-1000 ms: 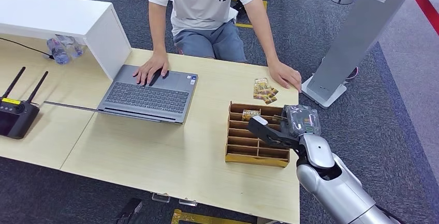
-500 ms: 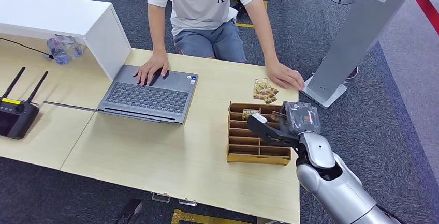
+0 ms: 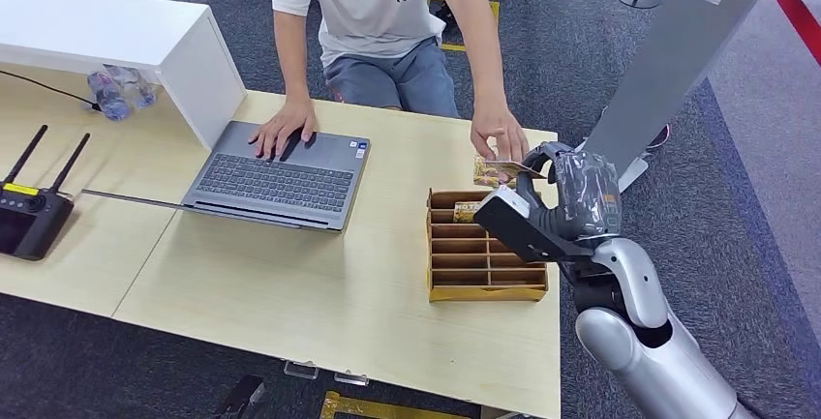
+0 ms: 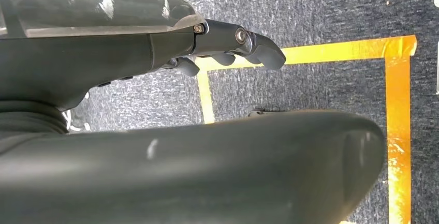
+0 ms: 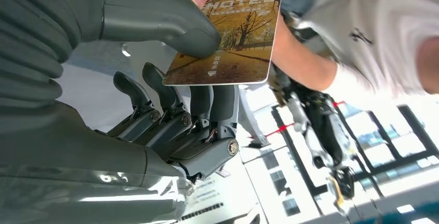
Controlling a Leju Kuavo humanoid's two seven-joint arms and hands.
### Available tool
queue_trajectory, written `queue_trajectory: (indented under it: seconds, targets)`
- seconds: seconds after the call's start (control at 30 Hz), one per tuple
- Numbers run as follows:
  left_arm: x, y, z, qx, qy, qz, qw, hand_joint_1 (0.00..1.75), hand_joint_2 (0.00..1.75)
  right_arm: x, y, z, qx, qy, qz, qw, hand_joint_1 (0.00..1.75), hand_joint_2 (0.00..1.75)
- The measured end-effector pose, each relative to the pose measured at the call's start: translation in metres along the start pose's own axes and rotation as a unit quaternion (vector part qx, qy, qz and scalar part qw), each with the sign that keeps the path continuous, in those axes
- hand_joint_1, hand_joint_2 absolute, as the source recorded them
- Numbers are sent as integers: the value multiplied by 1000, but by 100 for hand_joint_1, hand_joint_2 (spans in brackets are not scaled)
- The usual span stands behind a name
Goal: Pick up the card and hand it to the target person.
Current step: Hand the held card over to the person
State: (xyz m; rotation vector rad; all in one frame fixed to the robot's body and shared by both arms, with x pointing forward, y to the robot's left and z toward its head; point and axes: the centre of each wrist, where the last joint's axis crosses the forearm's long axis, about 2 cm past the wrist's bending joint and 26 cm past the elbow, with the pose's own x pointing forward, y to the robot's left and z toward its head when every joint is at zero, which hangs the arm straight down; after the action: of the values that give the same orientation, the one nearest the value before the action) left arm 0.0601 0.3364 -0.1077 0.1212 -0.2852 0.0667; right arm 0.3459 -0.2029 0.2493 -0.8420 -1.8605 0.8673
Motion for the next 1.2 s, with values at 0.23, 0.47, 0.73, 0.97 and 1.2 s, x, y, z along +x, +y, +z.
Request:
queue_trajectory:
  seconds: [0.23, 0.47, 0.73, 0.97, 1.2]
  targets:
    - [4, -1, 0, -1, -4, -2, 1000, 0, 0, -3, -3, 3, -62, -50, -27, 996, 157, 175]
    - [12, -2, -1, -3, -8, -6, 1000, 0, 0, -6, 2, 4, -110, -81, -20, 990, 157, 175]
    - [19, -3, -2, -5, -12, -9, 1000, 0, 0, -12, 16, 0, -138, -94, -2, 986, 157, 175]
    - [20, -4, -2, -5, -13, -9, 1000, 0, 0, -15, 26, -4, -128, -83, -1, 988, 58, 175]
    - [18, -3, -2, -2, -11, -6, 1000, 0, 0, -17, 36, -7, -80, -46, -82, 992, 0, 175]
